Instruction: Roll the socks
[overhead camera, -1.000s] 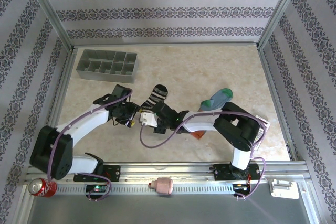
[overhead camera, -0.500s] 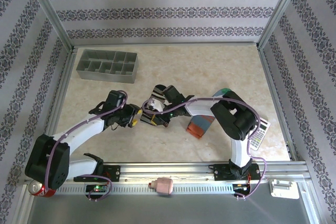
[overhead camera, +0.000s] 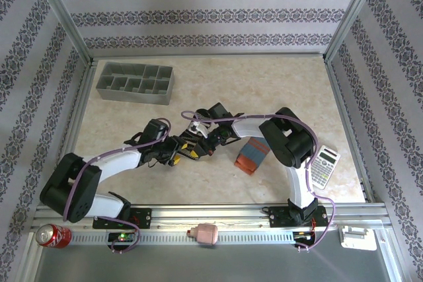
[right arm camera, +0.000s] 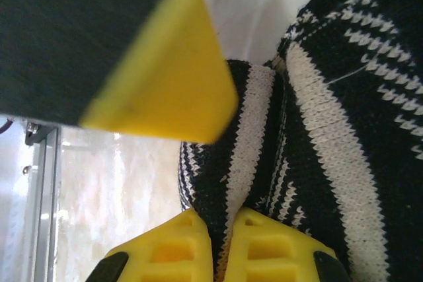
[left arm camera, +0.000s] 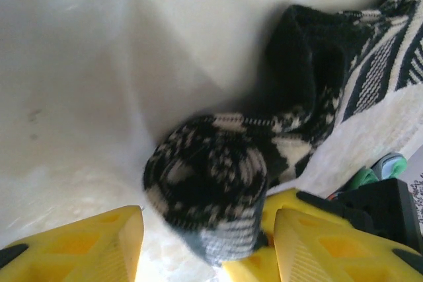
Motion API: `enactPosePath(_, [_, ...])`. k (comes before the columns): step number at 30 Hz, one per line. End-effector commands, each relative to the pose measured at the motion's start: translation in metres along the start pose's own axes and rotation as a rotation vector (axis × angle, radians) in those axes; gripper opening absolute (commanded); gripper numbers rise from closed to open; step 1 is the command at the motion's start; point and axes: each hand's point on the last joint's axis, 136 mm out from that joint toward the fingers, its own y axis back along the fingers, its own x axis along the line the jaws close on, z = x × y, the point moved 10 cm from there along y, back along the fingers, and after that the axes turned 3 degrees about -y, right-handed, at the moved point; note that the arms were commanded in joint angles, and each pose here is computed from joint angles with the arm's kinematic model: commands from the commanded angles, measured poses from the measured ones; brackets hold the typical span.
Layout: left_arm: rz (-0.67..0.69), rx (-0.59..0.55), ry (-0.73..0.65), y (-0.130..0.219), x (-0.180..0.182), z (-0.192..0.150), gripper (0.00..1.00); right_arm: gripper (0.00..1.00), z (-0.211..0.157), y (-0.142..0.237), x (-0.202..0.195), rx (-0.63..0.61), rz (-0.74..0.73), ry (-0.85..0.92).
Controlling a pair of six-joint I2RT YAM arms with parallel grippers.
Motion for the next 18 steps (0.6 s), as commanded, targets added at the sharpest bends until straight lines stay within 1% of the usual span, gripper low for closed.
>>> enactPosePath(1, [-0.063,-0.004,0.003,-0.014,-0.009,0.001,0.54,0.0,-0.035,-0.014,-0.016,0.147,-0.038,-0.182])
enactPosePath(3, [-0.035,0.008,0.005,-0.02,-0.006,-0.001,0.49,0.0,-0.033,-0.014,-0.018,0.152,-0.037,-0.196])
enactPosePath(4, [-0.002,0.013,0.012,-0.022,-0.002,-0.002,0.43,0.0,-0.032,-0.015,-0.019,0.155,-0.037,-0.201])
enactPosePath(6, [0.068,0.011,0.03,-0.022,0.008,-0.005,0.31,0.0,-0.03,-0.015,-0.018,0.155,-0.039,-0.2])
enactPosePath(9, [0.171,-0.002,0.061,-0.016,0.021,-0.007,0.05,0.0,-0.025,-0.012,-0.015,0.136,-0.056,-0.169])
enactPosePath(10, [0.21,-0.002,0.074,-0.013,0.025,-0.008,0.0,0.0,-0.023,-0.009,-0.011,0.122,-0.072,-0.135])
enactPosePath(11, [0.25,0.003,0.093,-0.011,0.028,-0.009,0.0,0.03,-0.02,-0.006,-0.004,0.102,-0.097,-0.081])
enactPosePath(12, [0.278,0.006,0.111,-0.009,0.031,-0.01,0.0,0.11,-0.018,-0.002,0.003,0.079,-0.127,-0.019])
enactPosePath(13, [0.323,0.011,0.14,-0.006,0.035,-0.012,0.0,0.21,-0.017,0.003,0.013,0.052,-0.177,0.067])
enactPosePath(14, [0.359,0.008,0.173,-0.004,0.038,-0.013,0.0,0.3,-0.017,0.009,0.024,0.023,-0.252,0.164])
enactPosePath(16, [0.402,-0.003,0.233,0.001,0.044,-0.014,0.0,0.42,-0.019,0.018,0.047,-0.048,-0.417,0.39])
enactPosePath(17, [0.405,-0.011,0.261,0.003,0.046,-0.014,0.0,0.49,-0.023,0.021,0.059,-0.085,-0.499,0.51])
enactPosePath(18, [0.392,-0.012,0.275,0.003,0.045,-0.013,0.0,0.55,-0.026,0.023,0.067,-0.113,-0.603,0.59])
